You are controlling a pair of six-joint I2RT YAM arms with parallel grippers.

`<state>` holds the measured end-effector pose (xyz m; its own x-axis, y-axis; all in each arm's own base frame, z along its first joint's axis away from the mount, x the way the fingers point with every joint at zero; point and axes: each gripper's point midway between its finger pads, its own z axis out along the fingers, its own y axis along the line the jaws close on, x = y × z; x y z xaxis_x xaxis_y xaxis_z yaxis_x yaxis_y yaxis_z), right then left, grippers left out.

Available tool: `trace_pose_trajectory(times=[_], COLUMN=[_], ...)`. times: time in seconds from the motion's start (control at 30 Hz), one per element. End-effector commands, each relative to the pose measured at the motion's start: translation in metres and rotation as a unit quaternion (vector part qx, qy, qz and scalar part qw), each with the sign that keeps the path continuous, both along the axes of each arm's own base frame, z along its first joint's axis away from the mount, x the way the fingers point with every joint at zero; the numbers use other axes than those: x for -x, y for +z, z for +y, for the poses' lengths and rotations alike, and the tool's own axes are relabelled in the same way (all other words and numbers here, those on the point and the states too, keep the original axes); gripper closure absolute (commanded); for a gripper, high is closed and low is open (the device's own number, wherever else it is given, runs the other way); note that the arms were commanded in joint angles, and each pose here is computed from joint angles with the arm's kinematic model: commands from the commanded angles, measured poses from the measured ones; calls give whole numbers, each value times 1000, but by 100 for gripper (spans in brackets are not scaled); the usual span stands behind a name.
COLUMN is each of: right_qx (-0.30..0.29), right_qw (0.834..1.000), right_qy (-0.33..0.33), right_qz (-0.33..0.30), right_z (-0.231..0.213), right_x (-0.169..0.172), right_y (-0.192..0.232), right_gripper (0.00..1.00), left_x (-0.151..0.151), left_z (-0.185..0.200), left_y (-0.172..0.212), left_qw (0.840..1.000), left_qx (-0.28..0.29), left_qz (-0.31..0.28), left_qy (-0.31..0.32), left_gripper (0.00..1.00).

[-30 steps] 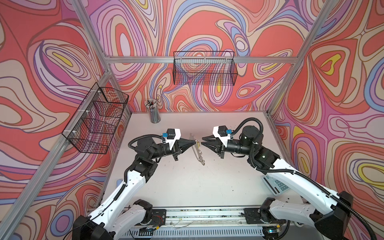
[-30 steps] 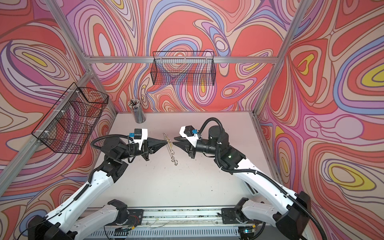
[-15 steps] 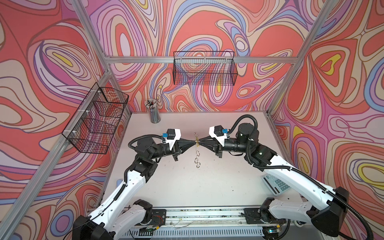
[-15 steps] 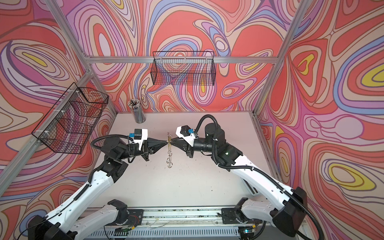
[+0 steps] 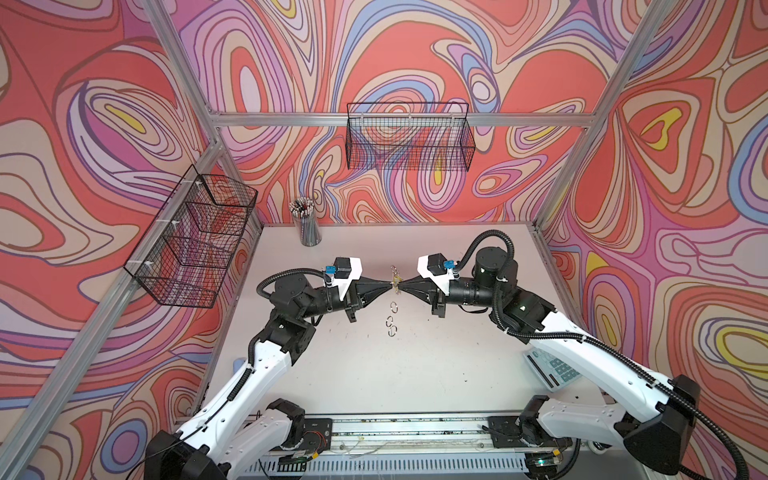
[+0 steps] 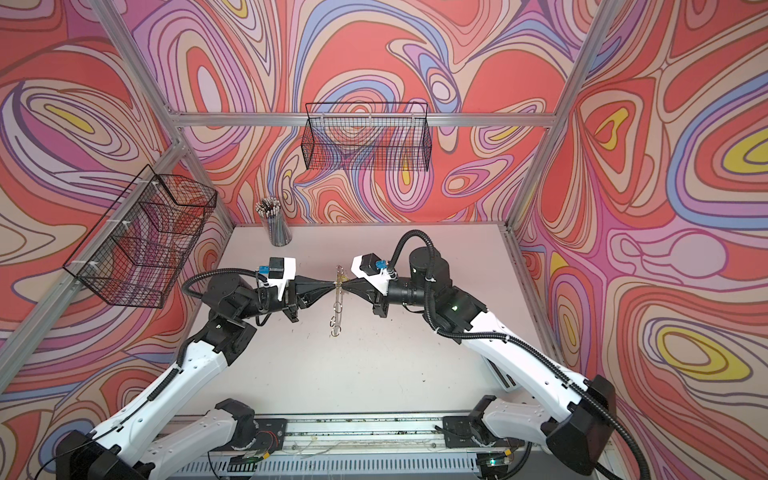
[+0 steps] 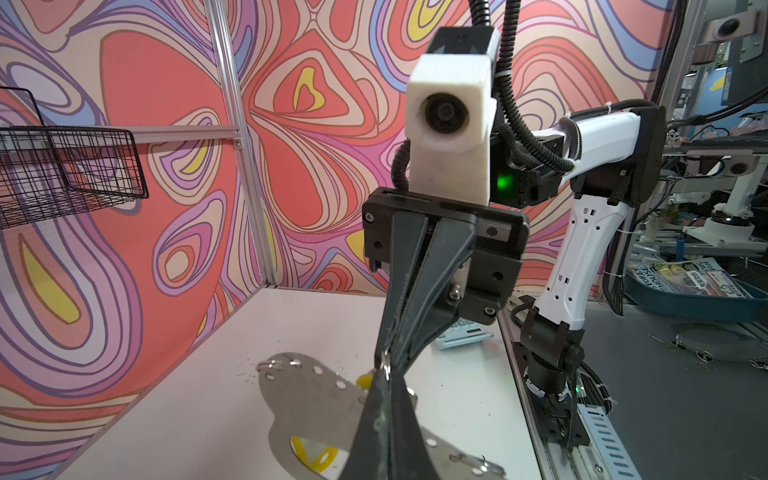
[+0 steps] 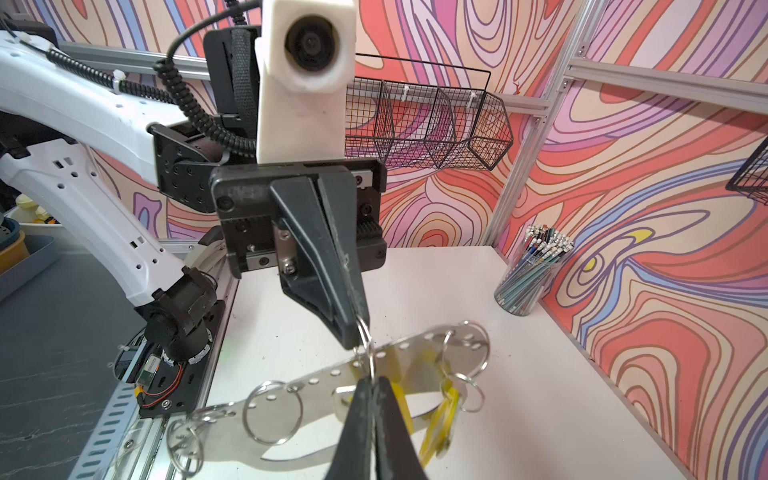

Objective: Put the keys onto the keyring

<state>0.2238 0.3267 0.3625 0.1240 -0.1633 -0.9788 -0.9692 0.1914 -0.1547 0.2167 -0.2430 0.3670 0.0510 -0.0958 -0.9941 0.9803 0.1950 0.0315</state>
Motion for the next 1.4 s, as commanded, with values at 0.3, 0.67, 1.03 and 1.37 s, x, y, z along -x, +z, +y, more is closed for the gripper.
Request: trace_pose_trajectory(times=[0.3,0.67,1.03,1.37], right_qx=[19,41,33,42], right_qw=[1000,999,999,999], right_qy=[-6,-13,10,21], right_qz=[-9,5,22,24], right_z=[-2,-5,3,17], right_x=[5,5,12,15], right_y=[-8,-25,-28,-34], right_gripper=[100,100,100,100], left_x=[4,4,0,-2], left_z=[2,4,2,2], left_y=[23,24,23,25], left_qw=[999,999,998,998], left_qx=[32,34,53,68], left_qz=[-26,-31,-14,-8], left_qy=[3,11,2,1], left_gripper=[100,100,100,100])
